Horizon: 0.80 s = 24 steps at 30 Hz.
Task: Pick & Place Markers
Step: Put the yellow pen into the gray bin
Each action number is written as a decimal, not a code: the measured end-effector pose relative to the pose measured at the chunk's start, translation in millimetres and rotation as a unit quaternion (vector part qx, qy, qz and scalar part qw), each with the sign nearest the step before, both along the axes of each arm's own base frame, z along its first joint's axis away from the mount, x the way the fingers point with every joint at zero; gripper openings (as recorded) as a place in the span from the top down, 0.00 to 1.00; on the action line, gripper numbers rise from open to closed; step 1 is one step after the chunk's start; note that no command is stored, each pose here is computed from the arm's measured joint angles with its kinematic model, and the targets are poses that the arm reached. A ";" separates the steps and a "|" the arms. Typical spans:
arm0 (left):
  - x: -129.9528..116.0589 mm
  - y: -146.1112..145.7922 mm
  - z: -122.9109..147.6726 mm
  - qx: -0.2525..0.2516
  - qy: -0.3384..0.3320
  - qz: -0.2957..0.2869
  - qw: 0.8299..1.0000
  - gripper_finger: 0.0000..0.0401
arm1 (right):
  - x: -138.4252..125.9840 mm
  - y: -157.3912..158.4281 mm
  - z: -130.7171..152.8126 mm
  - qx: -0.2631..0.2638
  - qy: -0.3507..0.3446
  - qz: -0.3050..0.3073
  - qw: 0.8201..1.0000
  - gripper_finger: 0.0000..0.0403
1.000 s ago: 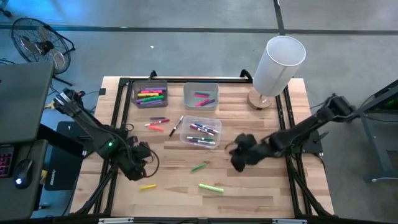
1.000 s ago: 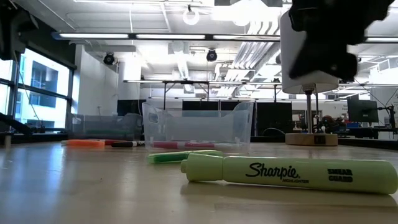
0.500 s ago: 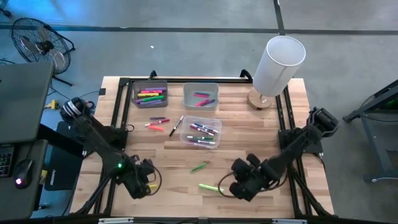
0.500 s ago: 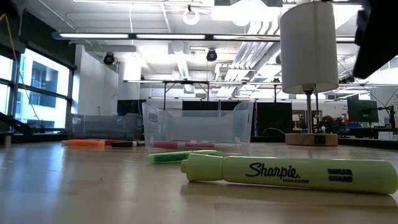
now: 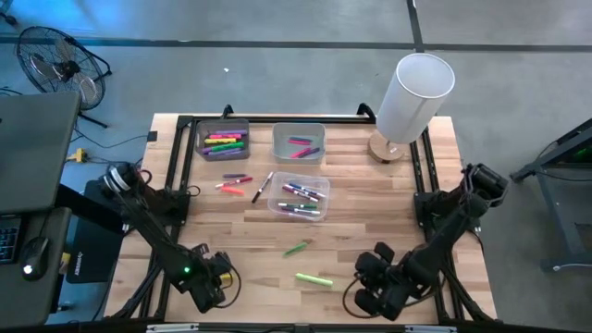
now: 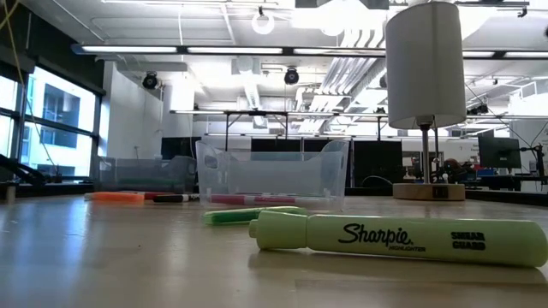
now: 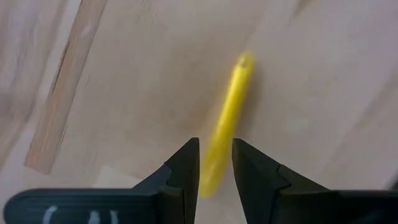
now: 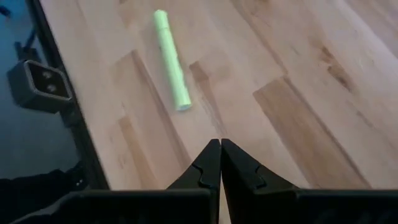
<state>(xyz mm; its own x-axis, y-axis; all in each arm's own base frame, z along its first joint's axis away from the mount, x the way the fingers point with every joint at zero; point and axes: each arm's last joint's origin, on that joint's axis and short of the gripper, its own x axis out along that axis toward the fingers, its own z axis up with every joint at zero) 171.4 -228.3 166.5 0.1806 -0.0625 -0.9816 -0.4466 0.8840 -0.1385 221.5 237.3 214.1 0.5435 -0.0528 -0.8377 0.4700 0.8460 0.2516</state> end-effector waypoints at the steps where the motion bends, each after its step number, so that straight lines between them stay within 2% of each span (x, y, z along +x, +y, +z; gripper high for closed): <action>1: 0.7 -0.8 -4.0 0.007 0.003 -0.006 1.000 0.77 | -2.1 2.1 0.1 0.002 -0.001 0.001 1.000 1.00; 6: 5.2 -7.2 -21.0 0.020 0.014 -0.040 0.999 0.77 | -9.4 8.8 0.4 0.014 -0.003 0.000 1.000 1.00; 12: 8.3 -7.0 -35.7 0.047 0.032 -0.039 0.998 0.80 | -13.6 16.4 1.8 0.029 -0.015 0.012 0.999 0.99; 16: 16.5 -1.4 -36.0 0.035 0.039 -0.012 0.999 0.93 | -15.6 18.6 2.0 0.030 -0.016 0.017 0.999 1.00; 21: 30.7 10.5 -36.5 -0.003 0.076 0.029 0.997 0.93 | -16.6 20.8 2.5 0.032 -0.021 0.023 0.999 1.00; 24: 40.1 15.5 -29.8 -0.020 0.088 0.029 0.995 0.93 | -20.5 21.5 -1.3 0.024 -0.021 0.033 0.999 1.00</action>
<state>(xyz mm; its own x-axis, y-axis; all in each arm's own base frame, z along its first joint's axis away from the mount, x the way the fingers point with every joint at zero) 211.4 -212.8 136.7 0.0108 -0.0972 -0.9952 -0.5180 0.8508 -0.0887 201.0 258.8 212.8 0.5791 0.0238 -0.8149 0.4016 0.8615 0.3106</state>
